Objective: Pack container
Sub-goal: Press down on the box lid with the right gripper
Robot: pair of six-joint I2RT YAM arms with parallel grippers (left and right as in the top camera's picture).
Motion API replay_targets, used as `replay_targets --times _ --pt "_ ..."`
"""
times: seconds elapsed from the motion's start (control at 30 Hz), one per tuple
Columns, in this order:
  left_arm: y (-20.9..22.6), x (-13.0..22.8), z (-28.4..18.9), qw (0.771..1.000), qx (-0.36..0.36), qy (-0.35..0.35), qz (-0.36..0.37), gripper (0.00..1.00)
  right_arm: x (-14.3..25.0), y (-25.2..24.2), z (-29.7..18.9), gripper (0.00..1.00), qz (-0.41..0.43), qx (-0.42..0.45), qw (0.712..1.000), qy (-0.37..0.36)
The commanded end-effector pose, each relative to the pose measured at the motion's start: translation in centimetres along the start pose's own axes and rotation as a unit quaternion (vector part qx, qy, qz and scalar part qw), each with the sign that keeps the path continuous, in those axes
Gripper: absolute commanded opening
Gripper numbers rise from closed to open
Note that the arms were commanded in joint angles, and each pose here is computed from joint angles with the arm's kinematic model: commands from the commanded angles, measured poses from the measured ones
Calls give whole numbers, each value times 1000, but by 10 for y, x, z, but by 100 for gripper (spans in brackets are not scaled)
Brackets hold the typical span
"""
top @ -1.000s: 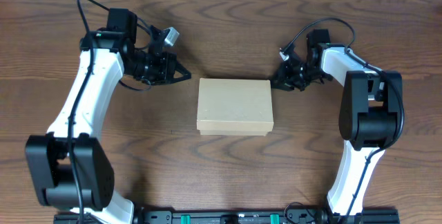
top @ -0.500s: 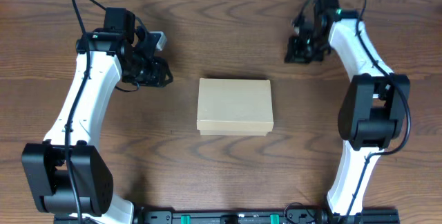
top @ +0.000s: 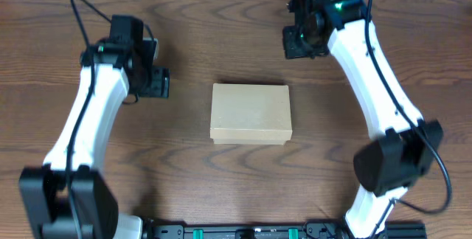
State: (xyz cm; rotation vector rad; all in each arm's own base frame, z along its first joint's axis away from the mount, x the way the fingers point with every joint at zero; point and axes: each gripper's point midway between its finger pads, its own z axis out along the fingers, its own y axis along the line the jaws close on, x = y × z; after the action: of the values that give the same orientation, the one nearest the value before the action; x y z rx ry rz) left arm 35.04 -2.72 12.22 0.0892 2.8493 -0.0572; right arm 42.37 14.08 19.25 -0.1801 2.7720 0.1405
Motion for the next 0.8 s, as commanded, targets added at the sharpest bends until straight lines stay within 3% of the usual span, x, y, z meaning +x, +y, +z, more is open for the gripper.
replay_targets --times 0.0,0.27,0.57,0.77 --pt "4 24 -10 1000 -12 -20 -18 79 7 17 -32 2 25 12 999 -29" --pt "3 65 -7 999 -10 -18 -30 80 63 61 -36 1 31 4 1000 3" --pt "3 63 -12 999 -10 -29 -32 80 132 80 -2 1 58 7 997 49" --pt "3 63 -12 999 -10 -29 -32 81 153 94 7 1 61 6 996 68"
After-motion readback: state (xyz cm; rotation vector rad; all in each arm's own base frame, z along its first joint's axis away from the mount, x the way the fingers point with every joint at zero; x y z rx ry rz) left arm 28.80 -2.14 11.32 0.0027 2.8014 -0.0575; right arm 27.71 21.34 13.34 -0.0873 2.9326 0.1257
